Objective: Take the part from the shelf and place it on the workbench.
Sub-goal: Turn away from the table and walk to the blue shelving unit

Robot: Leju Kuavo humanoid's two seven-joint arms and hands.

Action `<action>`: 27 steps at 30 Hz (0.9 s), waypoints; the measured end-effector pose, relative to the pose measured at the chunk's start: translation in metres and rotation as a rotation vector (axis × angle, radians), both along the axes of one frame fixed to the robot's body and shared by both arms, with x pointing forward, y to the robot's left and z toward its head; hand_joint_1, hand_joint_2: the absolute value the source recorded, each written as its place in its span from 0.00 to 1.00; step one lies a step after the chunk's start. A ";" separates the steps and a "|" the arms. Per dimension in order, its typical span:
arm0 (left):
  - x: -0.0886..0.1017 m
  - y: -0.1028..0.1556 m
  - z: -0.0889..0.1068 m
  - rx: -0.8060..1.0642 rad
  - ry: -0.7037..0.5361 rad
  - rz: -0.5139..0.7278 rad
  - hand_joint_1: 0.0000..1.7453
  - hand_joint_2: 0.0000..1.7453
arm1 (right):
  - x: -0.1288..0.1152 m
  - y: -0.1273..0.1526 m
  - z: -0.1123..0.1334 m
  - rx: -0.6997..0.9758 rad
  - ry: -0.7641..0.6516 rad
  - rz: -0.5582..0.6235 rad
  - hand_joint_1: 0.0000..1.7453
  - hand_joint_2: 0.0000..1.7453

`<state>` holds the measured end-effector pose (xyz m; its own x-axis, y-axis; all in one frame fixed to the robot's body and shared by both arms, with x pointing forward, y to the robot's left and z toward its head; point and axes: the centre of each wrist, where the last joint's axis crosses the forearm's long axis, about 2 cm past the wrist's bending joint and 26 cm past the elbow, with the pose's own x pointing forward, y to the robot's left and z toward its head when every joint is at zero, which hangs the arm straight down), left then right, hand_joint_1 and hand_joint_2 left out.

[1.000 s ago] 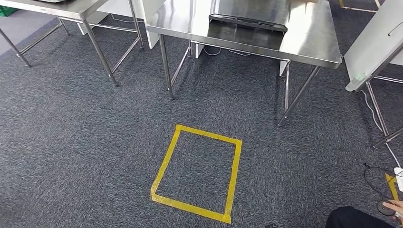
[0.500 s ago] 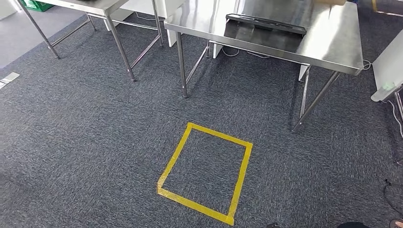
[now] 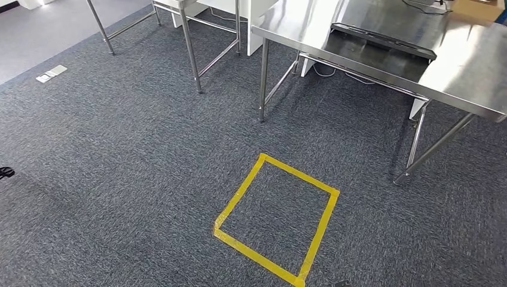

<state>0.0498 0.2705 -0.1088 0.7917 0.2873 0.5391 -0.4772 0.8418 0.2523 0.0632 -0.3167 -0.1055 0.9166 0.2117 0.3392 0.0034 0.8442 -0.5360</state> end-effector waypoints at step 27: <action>0.002 -0.005 0.001 0.017 -0.001 0.008 0.00 0.00 | 0.007 -0.005 0.001 -0.017 0.011 0.007 0.00 0.00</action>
<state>0.0518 0.2659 -0.1081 0.7887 0.2845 0.5450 -0.4843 0.8336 0.2657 0.0699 -0.3216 -0.1042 0.9188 0.2236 0.3253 -0.0083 0.8349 -0.5504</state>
